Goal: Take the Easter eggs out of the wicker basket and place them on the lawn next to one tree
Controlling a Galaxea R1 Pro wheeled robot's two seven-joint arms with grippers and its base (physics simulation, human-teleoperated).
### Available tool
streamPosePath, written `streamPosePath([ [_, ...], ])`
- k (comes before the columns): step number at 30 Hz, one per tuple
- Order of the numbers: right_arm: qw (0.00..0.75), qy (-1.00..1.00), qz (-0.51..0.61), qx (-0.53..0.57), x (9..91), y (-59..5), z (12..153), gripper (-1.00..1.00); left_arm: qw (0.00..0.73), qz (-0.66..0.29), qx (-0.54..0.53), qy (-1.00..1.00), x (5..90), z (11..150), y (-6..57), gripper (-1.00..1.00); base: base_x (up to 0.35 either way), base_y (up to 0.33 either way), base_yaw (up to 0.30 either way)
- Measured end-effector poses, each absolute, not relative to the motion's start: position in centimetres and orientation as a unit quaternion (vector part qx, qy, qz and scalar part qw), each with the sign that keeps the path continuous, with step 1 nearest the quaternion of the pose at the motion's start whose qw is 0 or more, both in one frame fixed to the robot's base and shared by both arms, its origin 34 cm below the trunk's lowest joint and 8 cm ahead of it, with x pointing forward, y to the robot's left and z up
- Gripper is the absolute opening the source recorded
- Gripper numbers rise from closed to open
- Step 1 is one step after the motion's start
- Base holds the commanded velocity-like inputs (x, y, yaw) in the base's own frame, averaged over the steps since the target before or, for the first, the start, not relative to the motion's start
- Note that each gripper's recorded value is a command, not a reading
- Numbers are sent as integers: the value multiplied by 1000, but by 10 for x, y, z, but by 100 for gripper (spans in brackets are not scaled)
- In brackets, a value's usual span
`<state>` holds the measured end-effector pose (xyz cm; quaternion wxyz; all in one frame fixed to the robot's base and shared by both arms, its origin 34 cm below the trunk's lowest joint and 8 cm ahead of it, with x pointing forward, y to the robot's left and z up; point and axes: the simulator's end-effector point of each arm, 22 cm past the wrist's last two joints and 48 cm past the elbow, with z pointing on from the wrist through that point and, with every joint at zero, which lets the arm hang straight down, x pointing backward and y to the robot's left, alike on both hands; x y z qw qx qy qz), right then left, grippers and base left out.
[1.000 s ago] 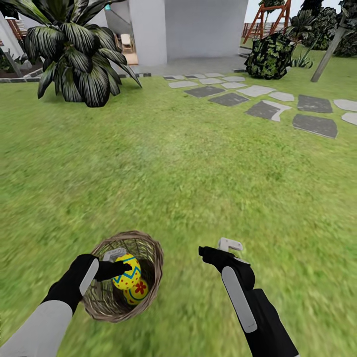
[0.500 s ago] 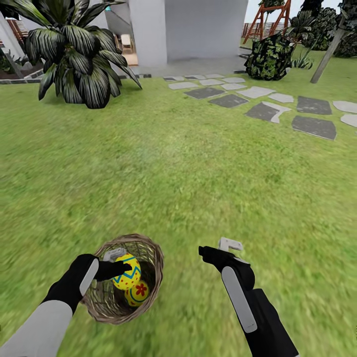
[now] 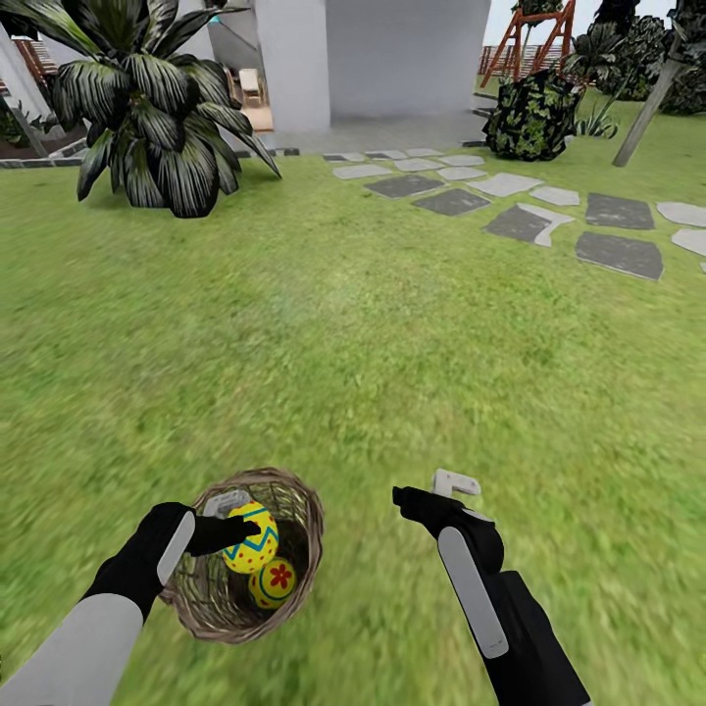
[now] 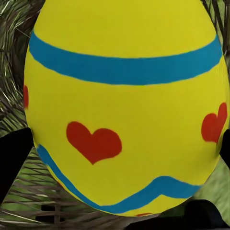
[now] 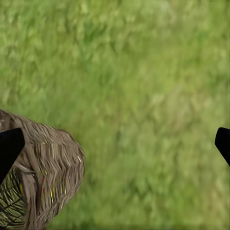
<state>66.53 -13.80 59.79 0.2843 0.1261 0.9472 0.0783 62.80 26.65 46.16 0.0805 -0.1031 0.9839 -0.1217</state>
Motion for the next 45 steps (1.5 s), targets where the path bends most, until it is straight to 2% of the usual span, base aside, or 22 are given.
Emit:
streamPosePath([
  [45,287,945,98,127,672,-130,674,100,78,-121,-104,984,633,541,267,-100,0,0,0],
])
